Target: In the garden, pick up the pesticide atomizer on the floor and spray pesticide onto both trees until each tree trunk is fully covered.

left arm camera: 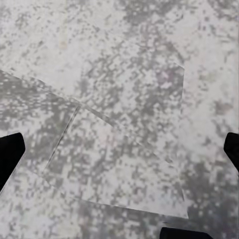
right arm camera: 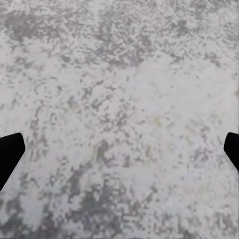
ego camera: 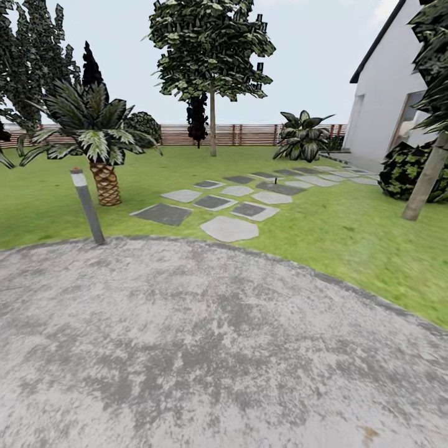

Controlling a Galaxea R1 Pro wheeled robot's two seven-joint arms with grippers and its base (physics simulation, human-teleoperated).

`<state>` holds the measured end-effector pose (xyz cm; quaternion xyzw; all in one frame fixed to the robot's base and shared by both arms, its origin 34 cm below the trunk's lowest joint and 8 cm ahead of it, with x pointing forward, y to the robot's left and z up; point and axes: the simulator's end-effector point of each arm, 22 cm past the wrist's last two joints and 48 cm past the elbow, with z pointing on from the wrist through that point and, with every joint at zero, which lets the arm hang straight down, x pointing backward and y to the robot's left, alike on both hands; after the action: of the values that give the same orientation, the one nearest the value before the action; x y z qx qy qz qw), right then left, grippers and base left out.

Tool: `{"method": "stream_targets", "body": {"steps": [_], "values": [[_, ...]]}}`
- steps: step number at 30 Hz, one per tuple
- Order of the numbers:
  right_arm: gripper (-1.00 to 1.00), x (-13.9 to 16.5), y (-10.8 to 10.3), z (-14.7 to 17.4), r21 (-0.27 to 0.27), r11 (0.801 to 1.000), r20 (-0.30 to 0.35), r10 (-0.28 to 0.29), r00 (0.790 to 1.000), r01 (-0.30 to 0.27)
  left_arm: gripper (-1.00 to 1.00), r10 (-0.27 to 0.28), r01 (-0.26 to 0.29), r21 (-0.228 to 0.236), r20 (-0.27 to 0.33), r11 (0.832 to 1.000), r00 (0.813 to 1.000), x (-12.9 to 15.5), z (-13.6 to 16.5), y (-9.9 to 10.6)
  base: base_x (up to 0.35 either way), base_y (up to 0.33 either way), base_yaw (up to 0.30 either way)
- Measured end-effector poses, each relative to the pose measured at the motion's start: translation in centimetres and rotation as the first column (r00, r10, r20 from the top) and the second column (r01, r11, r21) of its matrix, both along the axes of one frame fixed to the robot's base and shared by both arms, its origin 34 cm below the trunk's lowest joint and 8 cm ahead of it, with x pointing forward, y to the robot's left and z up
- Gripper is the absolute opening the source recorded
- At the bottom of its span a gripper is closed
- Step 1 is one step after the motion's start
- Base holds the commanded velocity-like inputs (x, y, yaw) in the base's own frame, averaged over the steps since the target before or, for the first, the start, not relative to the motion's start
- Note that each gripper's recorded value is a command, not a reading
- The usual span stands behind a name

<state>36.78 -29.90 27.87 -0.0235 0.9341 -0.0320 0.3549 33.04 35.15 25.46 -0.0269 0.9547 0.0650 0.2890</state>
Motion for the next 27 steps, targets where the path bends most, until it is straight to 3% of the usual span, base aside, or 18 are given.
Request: {"method": "stream_targets", "body": {"steps": [27], "values": [[1.00,-0.66,0.00,-0.55,0.001,1.000,-0.021,-0.003,1.000,0.003,1.00,-0.001,0.001,0.000,-0.022,1.000,1.000,-0.74,-0.48,-0.02,0.337,0.000,0.000]]}}
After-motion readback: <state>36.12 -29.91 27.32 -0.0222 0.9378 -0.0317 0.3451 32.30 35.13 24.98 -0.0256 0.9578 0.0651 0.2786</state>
